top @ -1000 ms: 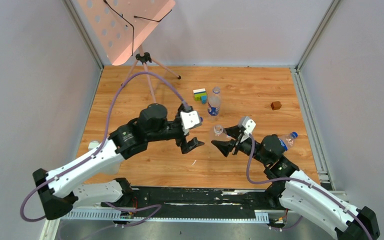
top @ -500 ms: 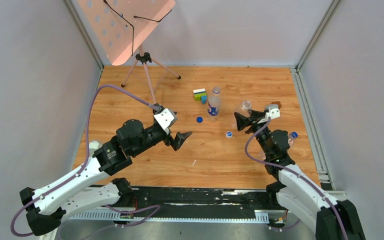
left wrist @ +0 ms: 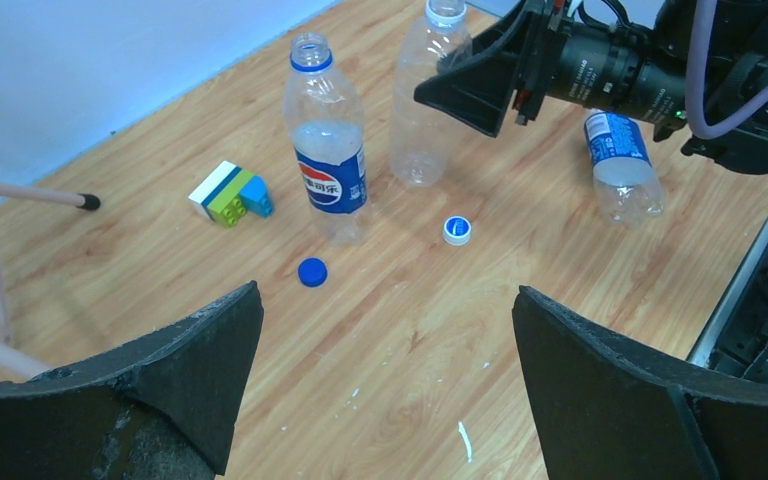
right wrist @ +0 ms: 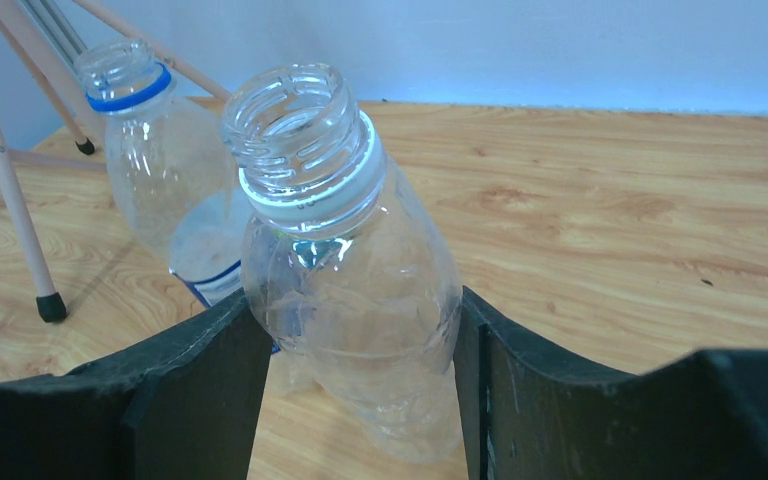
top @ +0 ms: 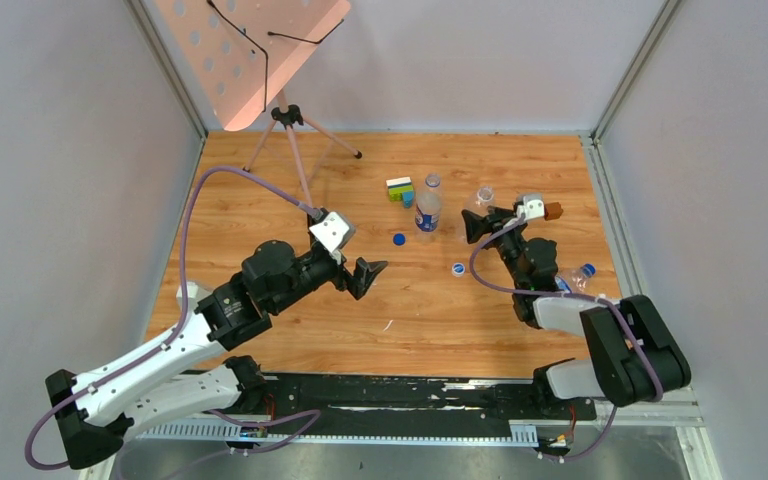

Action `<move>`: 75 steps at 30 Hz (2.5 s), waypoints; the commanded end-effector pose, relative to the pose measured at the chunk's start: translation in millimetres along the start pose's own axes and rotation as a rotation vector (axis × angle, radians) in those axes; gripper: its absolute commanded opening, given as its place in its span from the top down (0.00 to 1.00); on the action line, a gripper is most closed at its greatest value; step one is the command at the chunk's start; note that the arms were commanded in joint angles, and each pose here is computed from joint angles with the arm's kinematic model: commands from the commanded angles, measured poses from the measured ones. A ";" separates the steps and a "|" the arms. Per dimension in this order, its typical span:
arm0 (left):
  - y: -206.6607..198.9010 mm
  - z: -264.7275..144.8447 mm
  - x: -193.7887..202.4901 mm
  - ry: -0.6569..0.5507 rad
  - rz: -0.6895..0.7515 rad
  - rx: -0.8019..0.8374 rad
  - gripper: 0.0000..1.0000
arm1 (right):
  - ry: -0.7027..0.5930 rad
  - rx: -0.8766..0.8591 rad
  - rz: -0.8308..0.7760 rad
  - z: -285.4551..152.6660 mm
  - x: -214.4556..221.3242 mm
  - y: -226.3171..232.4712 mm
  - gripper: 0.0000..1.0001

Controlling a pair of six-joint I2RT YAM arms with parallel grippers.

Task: Unscrew the bottle caps
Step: Place the plastic bottle at the center of the board.

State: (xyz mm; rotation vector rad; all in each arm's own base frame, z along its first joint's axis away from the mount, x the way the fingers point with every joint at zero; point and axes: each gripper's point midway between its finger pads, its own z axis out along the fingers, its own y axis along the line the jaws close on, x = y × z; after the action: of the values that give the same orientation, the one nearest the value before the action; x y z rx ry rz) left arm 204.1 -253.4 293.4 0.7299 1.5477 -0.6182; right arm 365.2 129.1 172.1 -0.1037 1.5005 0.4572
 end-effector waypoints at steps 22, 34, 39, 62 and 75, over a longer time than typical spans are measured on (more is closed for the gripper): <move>7.6 3.5 -6.4 -0.032 -0.039 -0.051 0.00 | -0.063 -0.031 -0.044 45.2 1.4 -3.7 0.49; 6.7 4.7 -5.7 -0.028 -0.040 -0.046 0.00 | -0.013 -0.012 -0.034 47.8 16.1 -8.3 0.41; 7.0 4.9 -3.9 -0.024 -0.041 -0.049 0.00 | -0.005 -0.008 -0.035 48.2 18.7 -9.4 0.33; 6.4 9.6 2.7 0.000 -0.032 -0.047 0.00 | -0.024 -0.025 -0.045 46.6 6.4 -4.6 0.25; 5.8 11.0 4.6 0.006 -0.030 -0.044 0.00 | -0.010 -0.055 -0.036 33.7 6.7 2.5 0.20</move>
State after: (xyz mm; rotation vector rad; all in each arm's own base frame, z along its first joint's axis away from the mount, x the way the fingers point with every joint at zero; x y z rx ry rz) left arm 213.5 -255.9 276.1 0.7040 1.6102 -0.5856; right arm 404.0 144.5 154.7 -0.1559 1.5169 0.4530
